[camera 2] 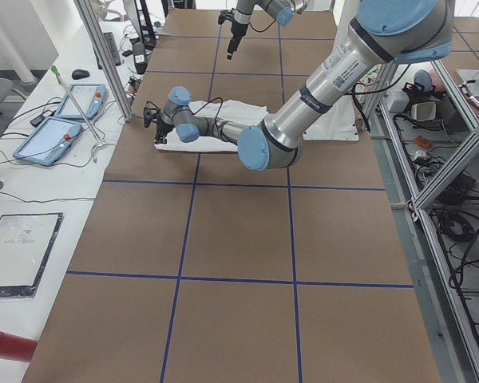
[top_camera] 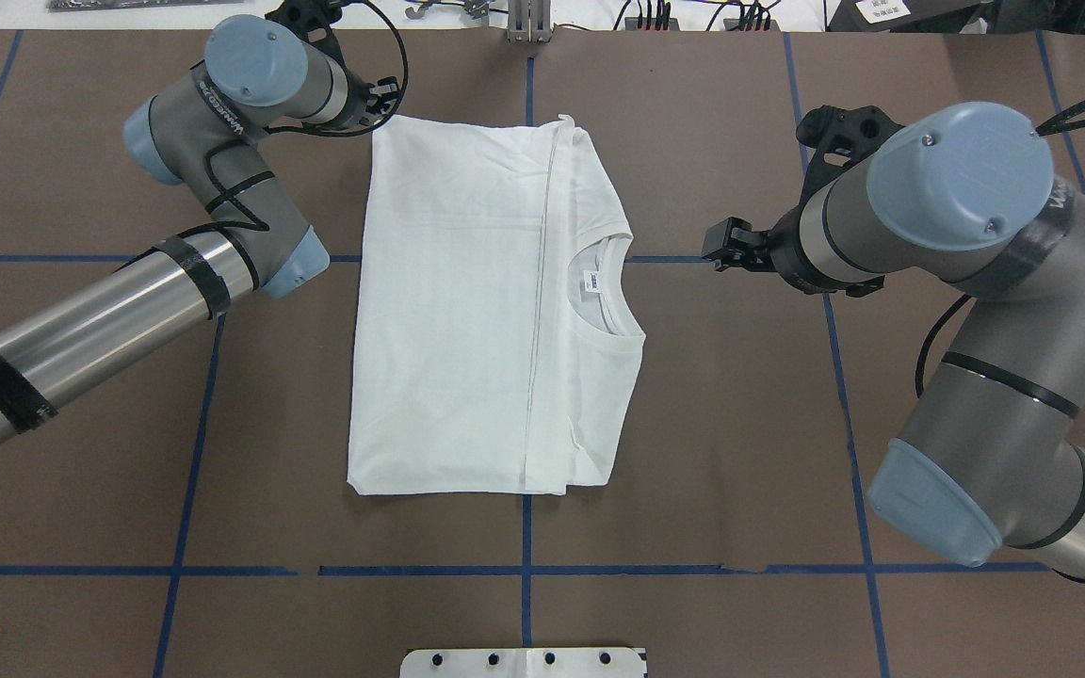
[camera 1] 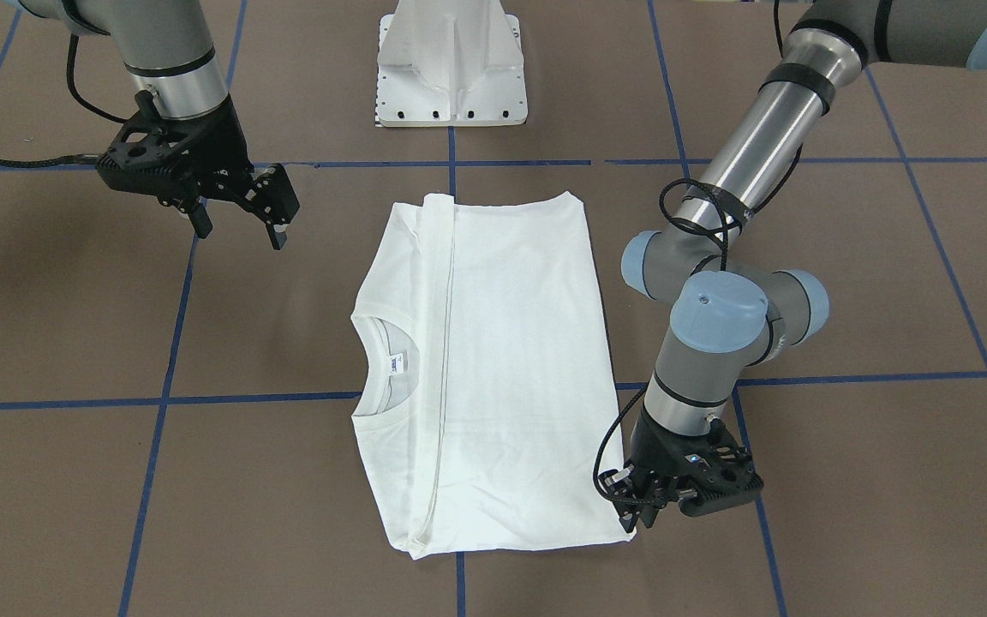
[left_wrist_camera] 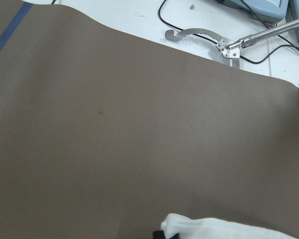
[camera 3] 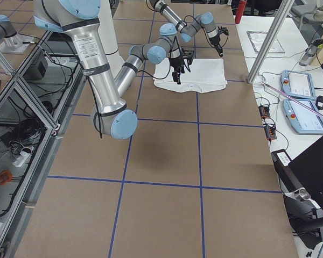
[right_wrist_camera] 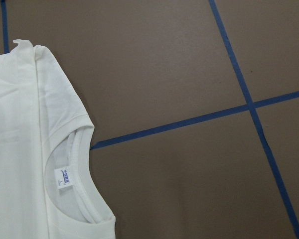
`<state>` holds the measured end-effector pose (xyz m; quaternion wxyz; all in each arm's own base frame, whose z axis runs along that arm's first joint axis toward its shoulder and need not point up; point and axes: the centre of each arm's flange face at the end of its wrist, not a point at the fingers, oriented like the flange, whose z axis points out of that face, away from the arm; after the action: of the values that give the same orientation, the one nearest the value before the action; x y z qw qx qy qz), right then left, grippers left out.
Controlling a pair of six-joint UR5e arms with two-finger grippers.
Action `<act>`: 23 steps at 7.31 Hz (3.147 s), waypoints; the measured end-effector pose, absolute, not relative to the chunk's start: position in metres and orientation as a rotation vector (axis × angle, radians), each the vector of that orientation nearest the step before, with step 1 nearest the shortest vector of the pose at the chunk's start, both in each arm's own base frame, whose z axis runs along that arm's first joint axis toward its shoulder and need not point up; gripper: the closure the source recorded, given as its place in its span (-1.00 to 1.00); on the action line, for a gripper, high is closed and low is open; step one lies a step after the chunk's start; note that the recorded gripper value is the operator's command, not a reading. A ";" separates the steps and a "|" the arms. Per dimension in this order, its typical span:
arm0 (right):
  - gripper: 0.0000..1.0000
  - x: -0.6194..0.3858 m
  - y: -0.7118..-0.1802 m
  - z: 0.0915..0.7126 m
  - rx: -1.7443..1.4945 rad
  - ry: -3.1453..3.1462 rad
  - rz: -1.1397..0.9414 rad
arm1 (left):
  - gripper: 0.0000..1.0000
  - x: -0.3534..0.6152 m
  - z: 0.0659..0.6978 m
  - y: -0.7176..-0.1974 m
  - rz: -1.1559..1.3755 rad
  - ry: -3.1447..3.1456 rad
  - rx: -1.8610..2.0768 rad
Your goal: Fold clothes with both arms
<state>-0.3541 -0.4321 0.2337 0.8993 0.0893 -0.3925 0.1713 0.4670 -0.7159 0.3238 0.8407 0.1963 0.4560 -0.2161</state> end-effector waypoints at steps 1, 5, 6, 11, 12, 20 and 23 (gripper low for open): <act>-1.00 -0.365 -0.430 0.225 0.186 -0.825 0.339 | -0.16 0.446 0.327 -0.716 -0.448 0.978 0.418; -1.00 -0.452 -0.398 0.176 0.207 -0.855 0.202 | -0.17 0.335 0.370 -0.683 -0.313 1.013 0.457; -1.00 -0.488 -0.391 0.157 0.213 -0.855 0.136 | -0.17 0.319 0.383 -0.674 -0.285 1.007 0.466; -1.00 -0.601 -0.396 0.146 0.197 -0.733 -0.225 | -0.21 0.302 0.423 -0.658 -0.252 0.975 0.454; -1.00 -0.616 -0.399 0.151 0.184 -0.693 -0.267 | -0.21 0.302 0.426 -0.657 -0.253 0.972 0.452; -1.00 -0.651 -0.342 0.182 0.092 -0.552 -0.409 | -0.25 0.301 0.440 -0.652 -0.267 0.961 0.436; -1.00 -0.656 -0.330 0.189 0.082 -0.533 -0.419 | -0.26 0.302 0.441 -0.651 -0.267 0.961 0.434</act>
<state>-0.6561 -0.3304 0.1888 0.9423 0.0400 -0.2613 -0.2056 0.3016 -0.6514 0.4408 0.8557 0.2067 0.4571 -0.1270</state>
